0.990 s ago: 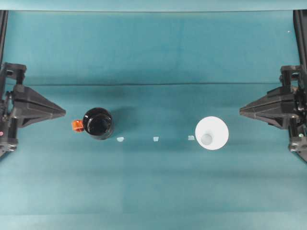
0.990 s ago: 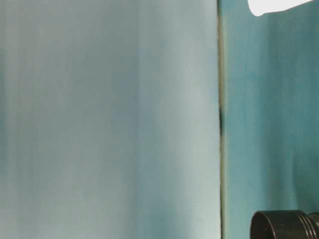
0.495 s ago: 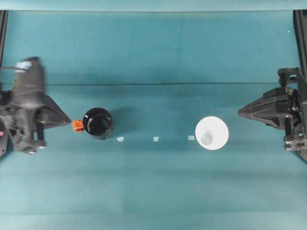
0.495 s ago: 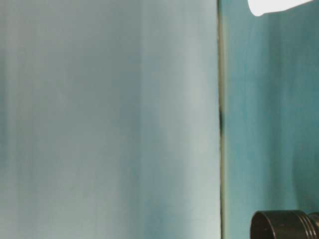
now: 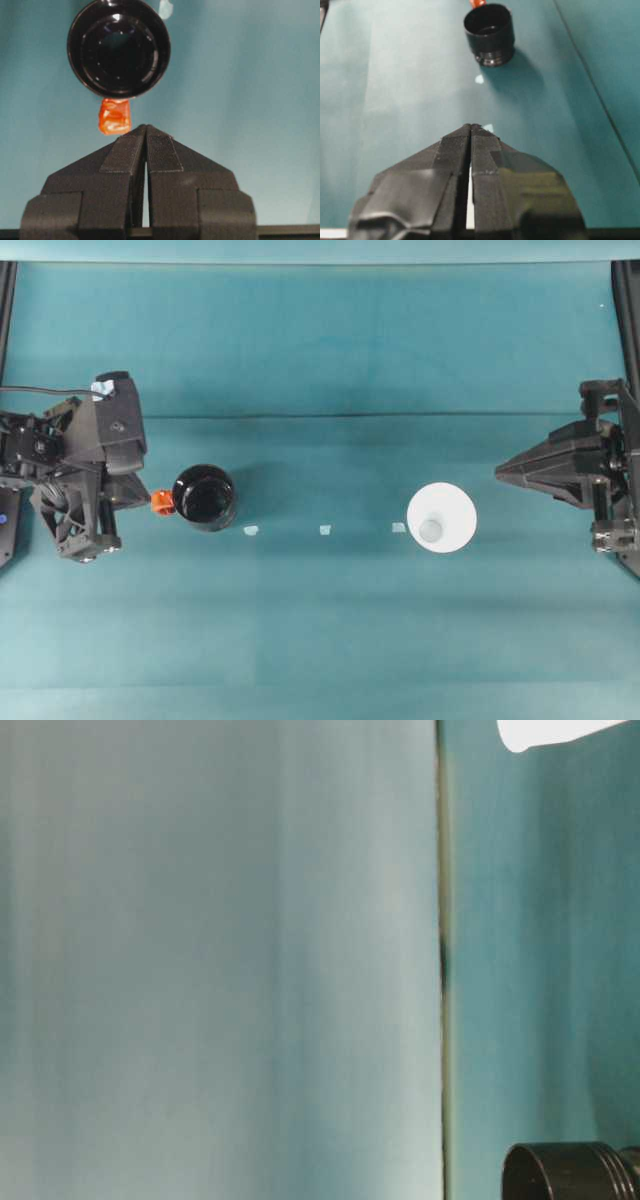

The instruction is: Put the paper cup into the moved red handle cup holder.

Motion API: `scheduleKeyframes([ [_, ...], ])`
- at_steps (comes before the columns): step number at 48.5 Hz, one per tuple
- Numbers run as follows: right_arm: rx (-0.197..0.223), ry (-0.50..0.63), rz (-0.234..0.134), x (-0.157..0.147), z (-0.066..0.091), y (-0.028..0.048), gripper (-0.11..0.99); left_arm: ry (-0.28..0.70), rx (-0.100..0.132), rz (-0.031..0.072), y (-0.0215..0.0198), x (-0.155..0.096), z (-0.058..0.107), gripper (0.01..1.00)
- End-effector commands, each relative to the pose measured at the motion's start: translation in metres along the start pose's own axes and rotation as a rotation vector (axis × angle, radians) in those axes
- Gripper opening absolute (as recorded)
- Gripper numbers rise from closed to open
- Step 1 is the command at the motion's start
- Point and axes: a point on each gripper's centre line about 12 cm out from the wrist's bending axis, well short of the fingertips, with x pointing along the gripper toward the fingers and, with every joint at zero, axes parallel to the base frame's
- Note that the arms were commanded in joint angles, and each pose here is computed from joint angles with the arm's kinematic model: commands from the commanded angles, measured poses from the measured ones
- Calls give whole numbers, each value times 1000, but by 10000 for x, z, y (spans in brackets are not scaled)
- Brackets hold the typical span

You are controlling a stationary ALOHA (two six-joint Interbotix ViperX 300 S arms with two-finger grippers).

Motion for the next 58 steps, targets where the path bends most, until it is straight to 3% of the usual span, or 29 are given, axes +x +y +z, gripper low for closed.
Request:
scheduleKeyframes([
  [1,8,-31,4,-5,107,20,-97,-34,3,-4,-4,-44,72,26],
  [6,10,-31,5,-5,107,20,-97,-53,2,-7,6,-37,78,26],
  [17,10,-27,4,-5,103,20,-97,-24,-6,2,32,30,18,65],
  [22,10,-29,4,-5,105,20,-97,-19,-6,5,31,48,38,286],
  [31,9,-30,1,-5,106,13,-97,19,-3,14,31,154,36,848],
  [35,11,-29,0,-5,105,10,-97,26,2,16,31,176,36,977],
  [42,14,-27,-2,-5,100,6,-97,42,10,21,41,223,10,982],
  [47,13,-25,-5,-5,98,-1,-97,72,14,36,87,303,-28,985],
  [51,14,-26,-8,-5,99,-8,-98,108,38,47,129,425,-100,985],
  [58,22,-25,-22,-4,92,-38,-98,101,59,43,125,576,-86,985],
])
